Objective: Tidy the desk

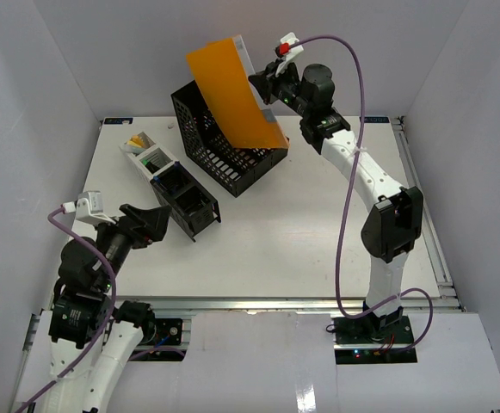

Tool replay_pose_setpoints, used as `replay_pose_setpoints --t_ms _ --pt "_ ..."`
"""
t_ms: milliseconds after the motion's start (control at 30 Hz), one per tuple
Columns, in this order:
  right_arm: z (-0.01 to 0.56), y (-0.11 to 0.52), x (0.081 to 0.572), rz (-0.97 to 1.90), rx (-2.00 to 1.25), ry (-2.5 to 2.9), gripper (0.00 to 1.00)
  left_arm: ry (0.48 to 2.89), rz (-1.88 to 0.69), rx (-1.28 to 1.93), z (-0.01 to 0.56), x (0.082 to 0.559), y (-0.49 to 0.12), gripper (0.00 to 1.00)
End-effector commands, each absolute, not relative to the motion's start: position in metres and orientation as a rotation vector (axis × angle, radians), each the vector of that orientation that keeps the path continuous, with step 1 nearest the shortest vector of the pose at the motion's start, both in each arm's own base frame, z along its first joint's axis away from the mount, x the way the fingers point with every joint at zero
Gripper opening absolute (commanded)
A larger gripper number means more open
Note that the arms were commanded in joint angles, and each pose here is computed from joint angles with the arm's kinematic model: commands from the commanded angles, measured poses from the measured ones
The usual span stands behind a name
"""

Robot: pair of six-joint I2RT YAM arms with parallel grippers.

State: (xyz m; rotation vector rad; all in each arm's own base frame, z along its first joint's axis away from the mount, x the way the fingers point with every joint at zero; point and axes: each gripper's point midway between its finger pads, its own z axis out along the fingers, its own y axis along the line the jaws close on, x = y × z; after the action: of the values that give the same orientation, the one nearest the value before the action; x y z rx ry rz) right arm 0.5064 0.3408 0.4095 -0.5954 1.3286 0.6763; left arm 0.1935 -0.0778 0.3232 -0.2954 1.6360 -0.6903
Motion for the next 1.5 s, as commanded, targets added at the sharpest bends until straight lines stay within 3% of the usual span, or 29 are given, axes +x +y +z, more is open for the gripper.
replay_pose_setpoints --t_ms 0,400,1000,1267,1467 --pt "0.442 0.338 0.489 0.740 -0.583 1.238 0.08 1.651 -0.691 -0.319 0.315 0.194 -0.077 0.98" --pt "0.543 0.309 0.444 0.716 -0.567 1.069 0.08 1.646 -0.709 -0.315 0.313 0.190 -0.078 0.98" --pt "0.545 0.324 0.413 0.921 -0.593 1.085 0.08 1.625 -0.770 -0.306 0.312 0.188 -0.086 0.98" --pt "0.536 0.324 0.372 1.037 -0.747 1.059 0.08 1.517 -0.973 -0.116 0.344 0.243 -0.135 0.98" --pt "0.534 0.291 0.329 1.081 -0.814 1.054 0.08 1.384 -0.918 0.221 0.380 0.285 -0.165 0.98"
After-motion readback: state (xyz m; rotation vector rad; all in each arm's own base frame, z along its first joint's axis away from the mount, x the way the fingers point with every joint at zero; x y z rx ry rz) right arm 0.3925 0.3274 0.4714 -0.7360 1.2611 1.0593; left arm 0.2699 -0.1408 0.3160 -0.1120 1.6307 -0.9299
